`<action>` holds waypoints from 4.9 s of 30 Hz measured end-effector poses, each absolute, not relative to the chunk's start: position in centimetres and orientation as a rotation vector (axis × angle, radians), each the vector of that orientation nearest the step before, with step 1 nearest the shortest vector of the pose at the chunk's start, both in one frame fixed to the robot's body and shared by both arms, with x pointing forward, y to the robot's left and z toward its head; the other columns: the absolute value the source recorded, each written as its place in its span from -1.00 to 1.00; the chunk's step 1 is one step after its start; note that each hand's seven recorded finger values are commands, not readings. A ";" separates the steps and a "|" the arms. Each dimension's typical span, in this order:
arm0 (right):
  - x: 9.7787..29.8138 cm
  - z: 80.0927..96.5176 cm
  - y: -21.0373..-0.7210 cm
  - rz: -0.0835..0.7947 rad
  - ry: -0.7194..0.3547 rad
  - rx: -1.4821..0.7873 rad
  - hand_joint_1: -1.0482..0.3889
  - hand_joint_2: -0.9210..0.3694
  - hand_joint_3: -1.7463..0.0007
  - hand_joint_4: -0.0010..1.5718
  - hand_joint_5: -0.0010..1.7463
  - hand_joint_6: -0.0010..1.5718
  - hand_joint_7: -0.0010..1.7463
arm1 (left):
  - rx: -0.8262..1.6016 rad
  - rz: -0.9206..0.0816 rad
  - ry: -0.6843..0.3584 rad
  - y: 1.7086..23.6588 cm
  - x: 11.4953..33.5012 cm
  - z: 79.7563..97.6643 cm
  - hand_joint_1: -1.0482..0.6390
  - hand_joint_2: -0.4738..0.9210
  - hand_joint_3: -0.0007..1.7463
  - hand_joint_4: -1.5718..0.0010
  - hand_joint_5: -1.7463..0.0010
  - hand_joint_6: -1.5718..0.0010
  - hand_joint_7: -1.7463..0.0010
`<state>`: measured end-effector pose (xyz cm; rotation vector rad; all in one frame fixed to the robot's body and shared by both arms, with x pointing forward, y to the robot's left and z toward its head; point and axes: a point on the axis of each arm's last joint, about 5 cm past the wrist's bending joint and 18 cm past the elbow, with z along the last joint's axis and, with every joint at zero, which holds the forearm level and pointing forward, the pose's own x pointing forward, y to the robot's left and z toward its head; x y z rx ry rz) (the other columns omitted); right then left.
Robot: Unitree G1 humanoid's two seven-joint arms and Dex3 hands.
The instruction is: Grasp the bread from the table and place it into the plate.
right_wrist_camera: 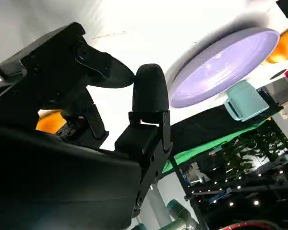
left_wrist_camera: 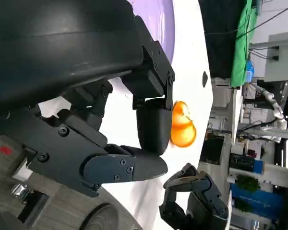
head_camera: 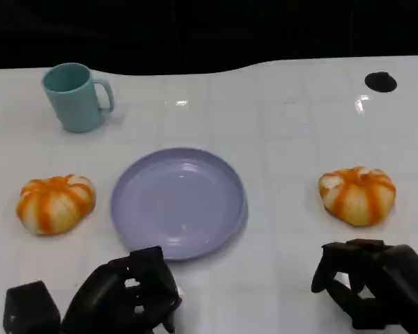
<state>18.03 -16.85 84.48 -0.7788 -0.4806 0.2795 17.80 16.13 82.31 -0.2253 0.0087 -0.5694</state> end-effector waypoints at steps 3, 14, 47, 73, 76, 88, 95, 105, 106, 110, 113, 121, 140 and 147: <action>18.1 84.6 -16.8 0.280 -0.495 -0.771 0.11 -0.51 0.19 0.02 0.44 0.09 -0.19 | -0.226 -0.569 0.009 16.1 17.8 82.3 -0.40 0.69 -0.37 -0.02 -1.00 0.00 -0.58; 18.8 86.0 -17.4 0.217 -0.527 -0.767 -0.04 -0.99 0.87 -0.43 -0.39 -0.13 -0.94 | -0.228 -0.567 0.016 16.2 17.8 82.2 -0.39 0.69 -0.38 -0.02 -1.00 -0.01 -0.58; 24.0 92.0 -17.6 0.201 -0.308 -1.401 -0.31 -0.89 1.00 -0.93 -0.72 -0.64 -0.98 | -0.215 -0.578 0.011 16.0 17.9 82.3 -0.39 0.68 -0.34 -0.03 -1.00 0.00 -0.58; 27.8 89.8 -16.2 0.359 -0.064 -1.521 -0.27 -0.87 0.99 -0.75 -0.84 -0.53 -0.99 | -0.222 -0.576 0.008 15.9 17.8 82.3 -0.38 0.65 -0.30 -0.03 -1.00 0.00 -0.58; 27.9 89.6 -16.3 0.368 -0.028 -1.520 -0.25 -0.89 0.99 -0.72 -0.86 -0.51 -0.99 | -0.222 -0.576 0.008 15.9 17.8 82.3 -0.37 0.65 -0.30 -0.03 -1.00 0.00 -0.58; 28.5 89.0 -16.6 0.323 -0.048 -1.413 0.20 -0.98 0.99 0.25 0.43 0.61 -0.90 | -0.217 -0.577 -0.002 15.9 17.8 82.5 -0.36 0.65 -0.28 -0.02 -1.00 0.01 -0.58; 28.2 87.6 -17.1 0.273 -0.174 -1.339 0.22 -1.00 0.77 0.05 0.99 -0.02 0.60 | -0.221 -0.572 -0.002 16.0 17.8 82.5 -0.36 0.64 -0.28 -0.03 -1.00 0.01 -0.59; 27.9 87.3 -16.2 0.199 -0.317 -1.244 0.35 -0.77 0.56 0.13 1.00 -0.03 0.85 | -0.219 -0.575 0.003 16.0 17.8 82.5 -0.41 0.63 -0.28 -0.02 -1.00 0.01 -0.61; 27.9 87.3 -16.1 0.187 -0.339 -1.232 0.35 -0.61 0.33 0.14 1.00 -0.01 0.82 | -0.220 -0.575 0.006 16.0 17.8 82.5 -0.41 0.63 -0.28 -0.02 -1.00 0.01 -0.61; 28.0 87.8 -15.6 0.149 -0.429 -1.194 0.38 -0.20 -0.24 0.20 1.00 0.03 0.81 | -0.215 -0.566 0.013 16.0 17.6 82.4 -0.40 0.64 -0.26 -0.03 -1.00 0.02 -0.61; 27.8 88.5 -15.0 0.143 -0.519 -1.129 0.34 -0.13 -0.35 0.21 1.00 0.00 0.86 | -0.214 -0.565 0.012 16.0 17.5 82.4 -0.39 0.63 -0.26 -0.03 -1.00 0.02 -0.61; 27.2 89.8 -12.0 0.170 -0.666 -0.945 0.36 0.06 -0.60 0.29 1.00 0.01 0.93 | -0.211 -0.561 0.006 16.1 17.3 82.4 -0.39 0.64 -0.27 -0.02 -1.00 0.02 -0.61; 27.7 90.6 -3.3 0.355 -0.673 -0.791 0.28 -0.01 -0.60 0.29 1.00 -0.03 1.00 | -0.207 -0.560 0.010 16.3 17.2 82.4 -0.40 0.63 -0.28 -0.02 -1.00 0.01 -0.60; 27.6 90.5 -1.6 0.393 -0.650 -0.790 0.27 -0.13 -0.50 0.18 1.00 -0.07 0.89 | -0.214 -0.562 0.012 16.2 17.1 82.3 -0.37 0.62 -0.27 0.00 -1.00 0.01 -0.59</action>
